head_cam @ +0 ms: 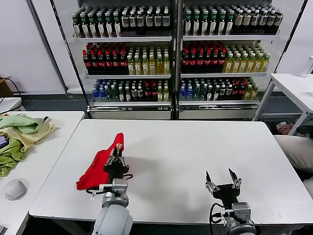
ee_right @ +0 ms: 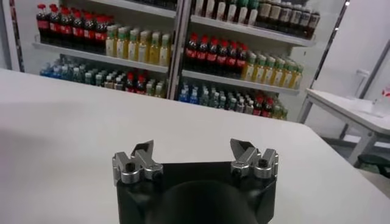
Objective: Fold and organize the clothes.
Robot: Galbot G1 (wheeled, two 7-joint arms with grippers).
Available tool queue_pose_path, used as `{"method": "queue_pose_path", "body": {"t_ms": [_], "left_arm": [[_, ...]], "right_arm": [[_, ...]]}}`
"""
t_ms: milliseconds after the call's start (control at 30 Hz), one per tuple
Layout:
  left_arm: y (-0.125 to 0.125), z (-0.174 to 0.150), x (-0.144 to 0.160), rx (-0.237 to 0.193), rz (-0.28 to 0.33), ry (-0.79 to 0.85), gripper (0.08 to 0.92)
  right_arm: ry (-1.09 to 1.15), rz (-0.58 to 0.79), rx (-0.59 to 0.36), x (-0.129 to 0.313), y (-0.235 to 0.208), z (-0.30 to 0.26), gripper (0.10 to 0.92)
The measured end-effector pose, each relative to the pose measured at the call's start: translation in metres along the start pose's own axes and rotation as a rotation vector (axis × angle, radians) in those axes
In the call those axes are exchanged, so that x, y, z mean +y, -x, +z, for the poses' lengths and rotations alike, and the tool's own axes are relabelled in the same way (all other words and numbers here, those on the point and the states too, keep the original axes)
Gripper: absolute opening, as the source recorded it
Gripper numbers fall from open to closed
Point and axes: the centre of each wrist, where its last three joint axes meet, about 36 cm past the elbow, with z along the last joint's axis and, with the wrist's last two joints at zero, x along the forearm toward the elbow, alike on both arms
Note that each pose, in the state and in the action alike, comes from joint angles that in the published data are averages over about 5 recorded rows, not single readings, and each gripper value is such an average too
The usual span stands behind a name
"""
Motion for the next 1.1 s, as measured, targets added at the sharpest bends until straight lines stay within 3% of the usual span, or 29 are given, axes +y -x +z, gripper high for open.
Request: {"method": "queue_pose_path", "body": {"t_ms": [233, 333, 433, 667, 867, 1100], "left_arm": [[-0.008, -0.024, -0.002, 0.05, 0.174, -0.26, 0.446], [-0.015, -0.035, 0.008, 0.052, 0.246, -0.355, 0.533], [-0.017, -0.04, 0.024, 0.04, 0.28, -0.399, 0.619], [0.012, -0.013, 0.088, -0.023, 0.215, -0.326, 0.798], [0.034, 0.01, 0.145, -0.097, 0.151, -0.241, 0.822], [0.043, 0.021, 0.175, -0.157, 0.133, -0.175, 0.823]], "right_arm": [[-0.002, 0.009, -0.001, -0.004, 0.006, -0.002, 0.823], [0.0, 0.009, -0.001, -0.004, 0.01, -0.002, 0.823], [0.005, -0.001, -0.003, -0.001, 0.015, -0.002, 0.823], [0.049, -0.063, -0.013, 0.019, 0.04, -0.005, 0.823], [0.137, -0.183, 0.011, 0.06, 0.067, -0.013, 0.823], [0.202, -0.335, 0.073, 0.117, 0.094, -0.018, 0.823]]}}
